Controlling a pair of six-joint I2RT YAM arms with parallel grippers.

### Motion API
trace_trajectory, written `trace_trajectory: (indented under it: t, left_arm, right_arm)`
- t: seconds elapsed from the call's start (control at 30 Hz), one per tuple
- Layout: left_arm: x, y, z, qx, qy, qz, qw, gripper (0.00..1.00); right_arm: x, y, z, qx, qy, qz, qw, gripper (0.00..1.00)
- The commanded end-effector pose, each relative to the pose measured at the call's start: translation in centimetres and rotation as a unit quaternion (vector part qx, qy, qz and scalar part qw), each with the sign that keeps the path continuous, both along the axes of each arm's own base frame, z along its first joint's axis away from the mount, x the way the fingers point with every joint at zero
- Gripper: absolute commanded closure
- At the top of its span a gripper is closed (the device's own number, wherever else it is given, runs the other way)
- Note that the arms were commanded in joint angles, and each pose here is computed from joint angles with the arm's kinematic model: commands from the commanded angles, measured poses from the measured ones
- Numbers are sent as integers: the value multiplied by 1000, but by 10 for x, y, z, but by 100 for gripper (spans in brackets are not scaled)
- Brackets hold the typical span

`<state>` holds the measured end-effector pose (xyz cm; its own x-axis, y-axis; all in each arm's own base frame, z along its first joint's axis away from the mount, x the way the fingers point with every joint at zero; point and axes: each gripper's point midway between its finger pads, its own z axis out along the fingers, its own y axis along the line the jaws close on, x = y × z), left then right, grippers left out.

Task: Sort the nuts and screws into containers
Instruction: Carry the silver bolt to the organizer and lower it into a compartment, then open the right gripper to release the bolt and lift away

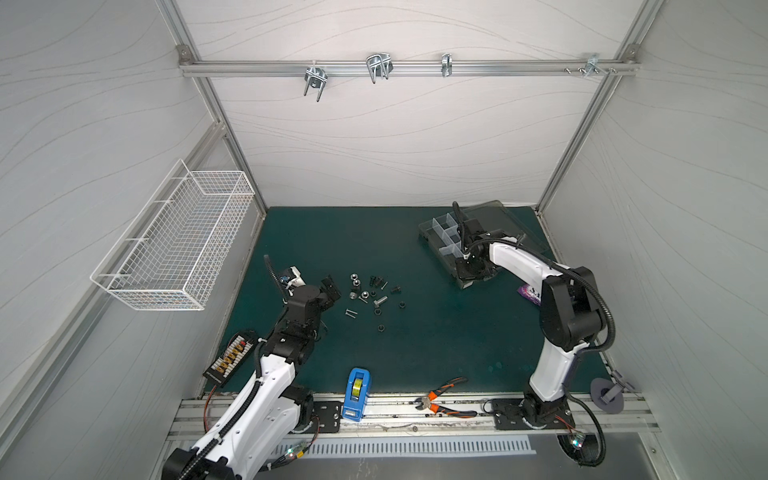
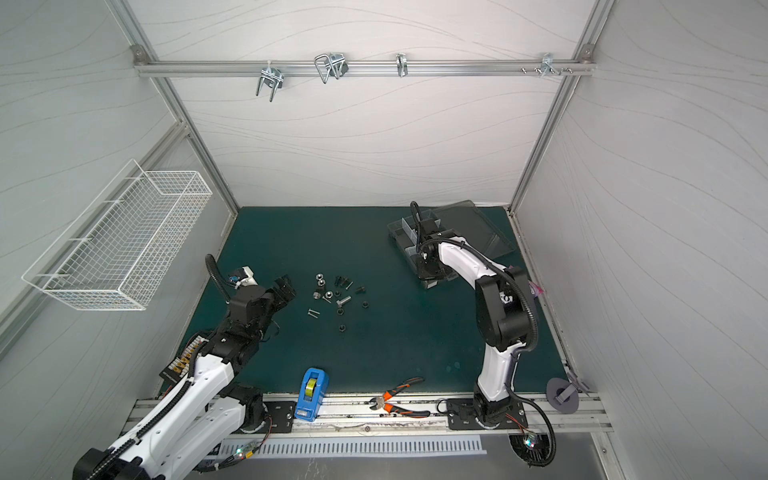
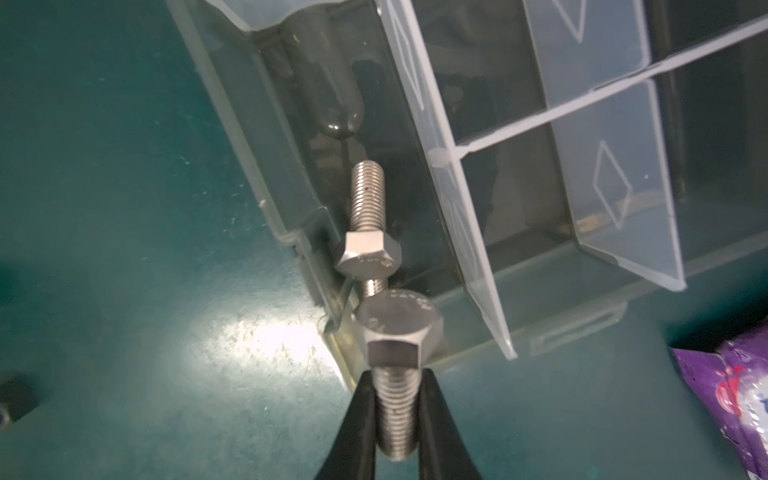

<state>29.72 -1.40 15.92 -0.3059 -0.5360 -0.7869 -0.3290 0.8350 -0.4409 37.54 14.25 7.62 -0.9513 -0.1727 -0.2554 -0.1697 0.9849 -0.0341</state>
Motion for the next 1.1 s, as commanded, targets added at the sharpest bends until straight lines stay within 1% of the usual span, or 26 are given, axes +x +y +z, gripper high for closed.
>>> trace_trajectory:
  t: [0.0,0.37,0.53,0.57,0.67,0.73,0.77,0.87,0.9,0.97,1.07]
  left_arm:
    - [7,0,22,-10,-30,6,999,0]
    - [5,3,25,-2,-32,12,999,0]
    - [4,4,25,1,-33,14,999,0]
    - [4,5,25,1,-33,15,999,0]
    - [3,5,25,2,-33,16,999,1]
    - [4,5,24,1,-32,16,999,0]
    - [4,5,24,0,-32,15,999,0]
    - [4,4,23,1,-30,14,999,0]
    - [4,4,23,0,-30,13,999,0]
    - [4,4,23,0,-30,13,999,0]
    - [3,4,24,0,-31,13,999,0]
  right_arm:
    - [11,1,-2,4,-2,4,1000,100]
    - [37,11,-20,6,2,9,1000,100]
    - [46,14,-19,3,-3,12,1000,100]
    - [47,13,-18,1,-4,12,1000,98]
    - [48,12,-16,-2,-7,13,1000,88]
    - [48,12,-13,-3,-11,15,1000,85]
    - [48,11,-12,-4,-12,15,1000,85]
    - [53,11,-7,-6,-22,18,1000,92]
    - [55,12,-6,-6,-24,21,999,93]
    - [60,14,-5,-5,-31,25,999,93]
    - [68,17,-5,-6,-40,33,999,89]
